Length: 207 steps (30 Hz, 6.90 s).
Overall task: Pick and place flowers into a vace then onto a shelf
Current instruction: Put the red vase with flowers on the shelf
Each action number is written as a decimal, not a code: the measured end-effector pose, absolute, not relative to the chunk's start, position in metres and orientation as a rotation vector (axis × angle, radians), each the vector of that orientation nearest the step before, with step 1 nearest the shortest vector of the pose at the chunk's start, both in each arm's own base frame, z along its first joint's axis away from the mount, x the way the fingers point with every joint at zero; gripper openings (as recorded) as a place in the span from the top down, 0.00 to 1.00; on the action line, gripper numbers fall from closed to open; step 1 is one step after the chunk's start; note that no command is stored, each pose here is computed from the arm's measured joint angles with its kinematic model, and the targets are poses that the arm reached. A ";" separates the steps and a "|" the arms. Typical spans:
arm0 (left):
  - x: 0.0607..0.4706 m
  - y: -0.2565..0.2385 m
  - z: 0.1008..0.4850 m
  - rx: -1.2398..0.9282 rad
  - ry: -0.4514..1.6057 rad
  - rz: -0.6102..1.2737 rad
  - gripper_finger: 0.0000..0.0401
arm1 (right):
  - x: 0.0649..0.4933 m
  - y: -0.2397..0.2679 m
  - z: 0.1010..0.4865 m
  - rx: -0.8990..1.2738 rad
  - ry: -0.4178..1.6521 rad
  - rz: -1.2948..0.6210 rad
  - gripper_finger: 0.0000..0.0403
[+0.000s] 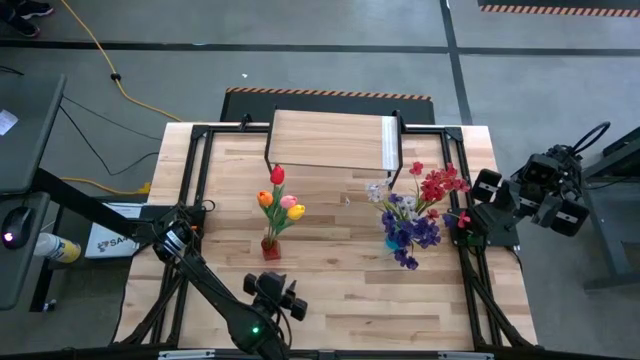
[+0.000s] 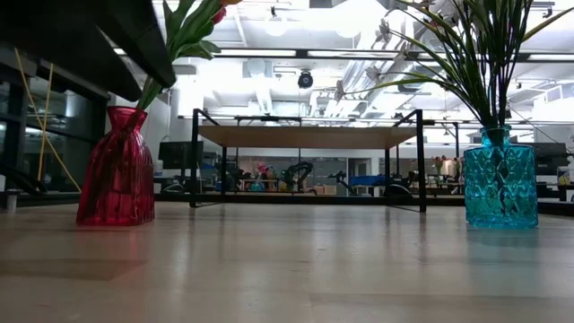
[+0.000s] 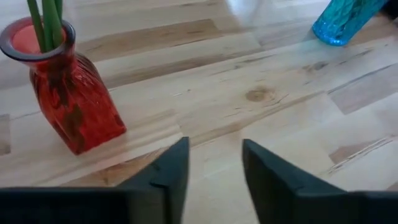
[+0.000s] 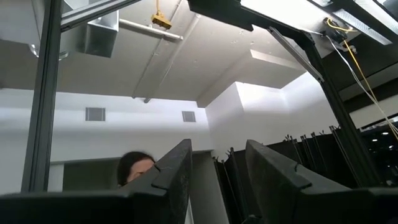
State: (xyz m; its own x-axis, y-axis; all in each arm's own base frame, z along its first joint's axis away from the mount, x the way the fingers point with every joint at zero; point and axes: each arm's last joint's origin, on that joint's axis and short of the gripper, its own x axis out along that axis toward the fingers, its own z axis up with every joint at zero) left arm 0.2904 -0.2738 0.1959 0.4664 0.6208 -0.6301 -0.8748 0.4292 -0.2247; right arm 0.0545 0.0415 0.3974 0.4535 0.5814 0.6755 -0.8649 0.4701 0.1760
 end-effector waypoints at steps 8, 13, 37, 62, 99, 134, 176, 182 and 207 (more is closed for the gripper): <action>0.290 -0.275 0.194 -0.611 0.563 0.998 0.20 | 0.055 0.042 0.397 0.551 -0.585 0.952 0.65; 0.286 -0.274 0.195 -0.557 0.648 1.016 0.07 | 0.054 0.042 0.397 0.544 -0.582 0.967 0.65; 0.260 -0.250 0.174 -0.284 0.433 1.063 0.03 | 0.053 0.042 0.397 0.536 -0.582 0.992 0.65; 0.252 -0.233 0.154 -0.328 0.455 1.197 0.02 | 0.053 0.042 0.397 0.571 -0.563 1.011 0.65; 0.265 -0.197 0.142 -0.159 0.443 1.230 0.02 | 0.055 0.043 0.395 0.574 -0.535 0.985 0.65; 0.270 -0.201 0.138 -0.195 0.425 1.180 0.02 | 0.055 0.043 0.395 0.542 -0.541 1.003 0.65; 0.284 -0.177 0.136 -0.254 0.550 1.343 0.32 | 0.055 0.043 0.395 0.544 -0.542 0.999 0.65; 0.284 -0.176 0.136 -0.250 0.545 1.342 0.42 | 0.055 0.043 0.395 0.541 -0.541 1.004 0.65; 0.282 -0.175 0.141 -0.295 0.478 1.371 0.56 | 0.054 0.044 0.395 0.532 -0.537 1.024 0.65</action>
